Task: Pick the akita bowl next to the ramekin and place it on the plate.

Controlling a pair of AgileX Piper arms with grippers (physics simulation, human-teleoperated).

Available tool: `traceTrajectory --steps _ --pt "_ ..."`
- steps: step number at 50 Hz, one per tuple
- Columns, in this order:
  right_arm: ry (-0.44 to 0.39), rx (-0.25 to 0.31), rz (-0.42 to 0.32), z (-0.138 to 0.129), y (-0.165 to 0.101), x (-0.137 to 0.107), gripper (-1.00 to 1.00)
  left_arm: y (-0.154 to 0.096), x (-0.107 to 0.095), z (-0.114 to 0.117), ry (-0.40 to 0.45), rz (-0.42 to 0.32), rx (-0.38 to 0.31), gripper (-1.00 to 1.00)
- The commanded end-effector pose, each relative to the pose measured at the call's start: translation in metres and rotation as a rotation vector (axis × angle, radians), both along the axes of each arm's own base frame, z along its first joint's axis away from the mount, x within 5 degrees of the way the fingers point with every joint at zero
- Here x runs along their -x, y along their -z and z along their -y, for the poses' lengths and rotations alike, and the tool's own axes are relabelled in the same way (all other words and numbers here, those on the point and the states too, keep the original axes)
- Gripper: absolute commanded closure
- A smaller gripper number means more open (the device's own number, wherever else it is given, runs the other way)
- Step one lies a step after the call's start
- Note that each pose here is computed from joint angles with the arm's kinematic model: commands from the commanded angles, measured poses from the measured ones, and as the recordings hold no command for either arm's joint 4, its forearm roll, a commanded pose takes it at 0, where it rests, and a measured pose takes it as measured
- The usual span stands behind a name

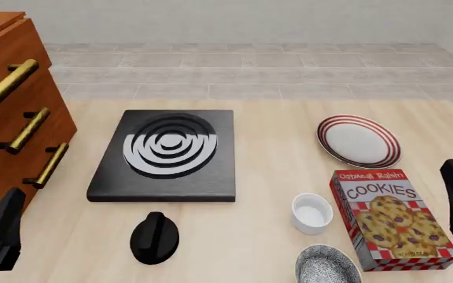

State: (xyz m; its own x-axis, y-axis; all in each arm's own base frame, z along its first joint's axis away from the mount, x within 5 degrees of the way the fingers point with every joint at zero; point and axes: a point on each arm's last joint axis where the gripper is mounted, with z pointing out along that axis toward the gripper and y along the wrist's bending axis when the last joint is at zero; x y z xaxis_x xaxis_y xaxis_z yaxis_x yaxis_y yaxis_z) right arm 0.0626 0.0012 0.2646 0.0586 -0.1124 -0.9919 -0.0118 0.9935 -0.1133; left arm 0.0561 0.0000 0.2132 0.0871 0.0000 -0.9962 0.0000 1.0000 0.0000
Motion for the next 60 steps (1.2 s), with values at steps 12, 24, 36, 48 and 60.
traceTrajectory --steps 12,24,36,48,60 --pt "-0.055 0.036 -0.073 -0.004 -0.044 -0.004 -1.00 0.000 0.000 0.000 0.000 0.000 0.000 -1.00" --pt "-0.111 0.049 -0.134 -0.008 -0.049 -0.008 -1.00 0.000 0.000 0.000 0.000 0.000 0.000 -1.00" --pt "-0.159 0.063 -0.203 -0.011 -0.041 -0.005 -1.00 0.000 0.000 0.000 0.000 0.000 0.000 -1.00" --pt "-0.208 0.013 -0.284 -0.014 -0.043 -0.004 -1.00 0.000 0.000 0.000 0.000 0.000 0.000 -1.00" --pt "-0.216 -0.064 -0.362 -0.017 -0.047 -0.007 -1.00 0.000 0.000 0.000 0.000 0.000 0.000 -1.00"
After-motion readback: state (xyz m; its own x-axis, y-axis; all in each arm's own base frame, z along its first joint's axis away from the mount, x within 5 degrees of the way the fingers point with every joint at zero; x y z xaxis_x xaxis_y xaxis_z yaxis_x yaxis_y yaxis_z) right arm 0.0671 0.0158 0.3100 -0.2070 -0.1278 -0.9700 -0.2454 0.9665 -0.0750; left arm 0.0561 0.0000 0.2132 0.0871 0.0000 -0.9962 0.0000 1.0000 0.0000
